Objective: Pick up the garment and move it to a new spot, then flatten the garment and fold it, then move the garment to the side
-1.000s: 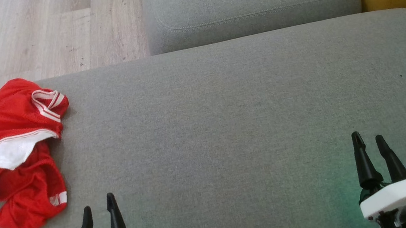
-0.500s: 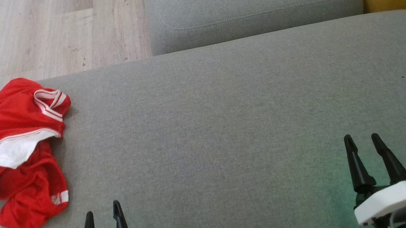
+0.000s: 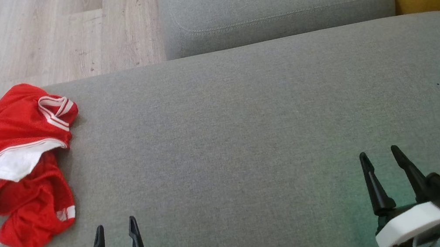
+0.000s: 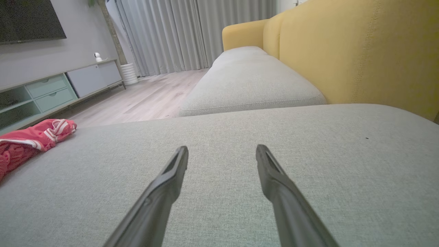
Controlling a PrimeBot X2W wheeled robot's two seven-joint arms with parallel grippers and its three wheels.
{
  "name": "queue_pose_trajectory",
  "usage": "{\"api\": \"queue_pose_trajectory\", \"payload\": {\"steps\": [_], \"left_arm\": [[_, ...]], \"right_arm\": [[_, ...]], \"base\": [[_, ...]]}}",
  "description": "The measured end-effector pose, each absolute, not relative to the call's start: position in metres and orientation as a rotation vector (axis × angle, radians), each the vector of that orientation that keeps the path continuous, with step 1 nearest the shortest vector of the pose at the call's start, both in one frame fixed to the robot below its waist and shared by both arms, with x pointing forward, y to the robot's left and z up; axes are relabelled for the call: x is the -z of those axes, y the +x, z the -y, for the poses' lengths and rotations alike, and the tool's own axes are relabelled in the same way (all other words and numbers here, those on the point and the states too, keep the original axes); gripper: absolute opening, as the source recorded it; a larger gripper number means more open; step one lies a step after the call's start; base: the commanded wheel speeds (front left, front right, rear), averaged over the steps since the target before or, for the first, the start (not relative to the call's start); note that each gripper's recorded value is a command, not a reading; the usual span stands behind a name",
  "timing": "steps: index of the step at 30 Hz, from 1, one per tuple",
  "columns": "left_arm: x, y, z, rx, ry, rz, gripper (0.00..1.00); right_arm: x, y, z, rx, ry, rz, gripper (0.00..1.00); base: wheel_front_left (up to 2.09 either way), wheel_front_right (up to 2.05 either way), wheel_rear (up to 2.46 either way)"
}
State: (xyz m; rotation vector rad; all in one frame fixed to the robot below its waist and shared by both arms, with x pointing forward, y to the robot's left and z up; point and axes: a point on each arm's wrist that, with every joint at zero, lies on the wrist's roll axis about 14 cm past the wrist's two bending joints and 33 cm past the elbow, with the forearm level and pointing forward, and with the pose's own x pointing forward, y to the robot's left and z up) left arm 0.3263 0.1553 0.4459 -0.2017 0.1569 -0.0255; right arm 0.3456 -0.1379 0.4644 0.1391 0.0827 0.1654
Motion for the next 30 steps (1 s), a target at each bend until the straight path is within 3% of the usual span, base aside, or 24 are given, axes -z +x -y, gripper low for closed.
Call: {"api": "queue_pose_trajectory", "payload": {"steps": [13,30], "left_arm": [[-0.449,0.324,-0.148,0.069,-0.090,-0.130,1.00],[-0.444,0.318,-0.153,0.055,-0.076,-0.147,1.00]], "right_arm": [[-0.464,0.343,0.127,-0.227,-0.014,-0.061,1.00],[-0.460,0.342,0.125,-0.235,-0.020,-0.073,1.00]], "base": [[0.00,0.00,0.00],[0.00,0.00,0.00]]}}
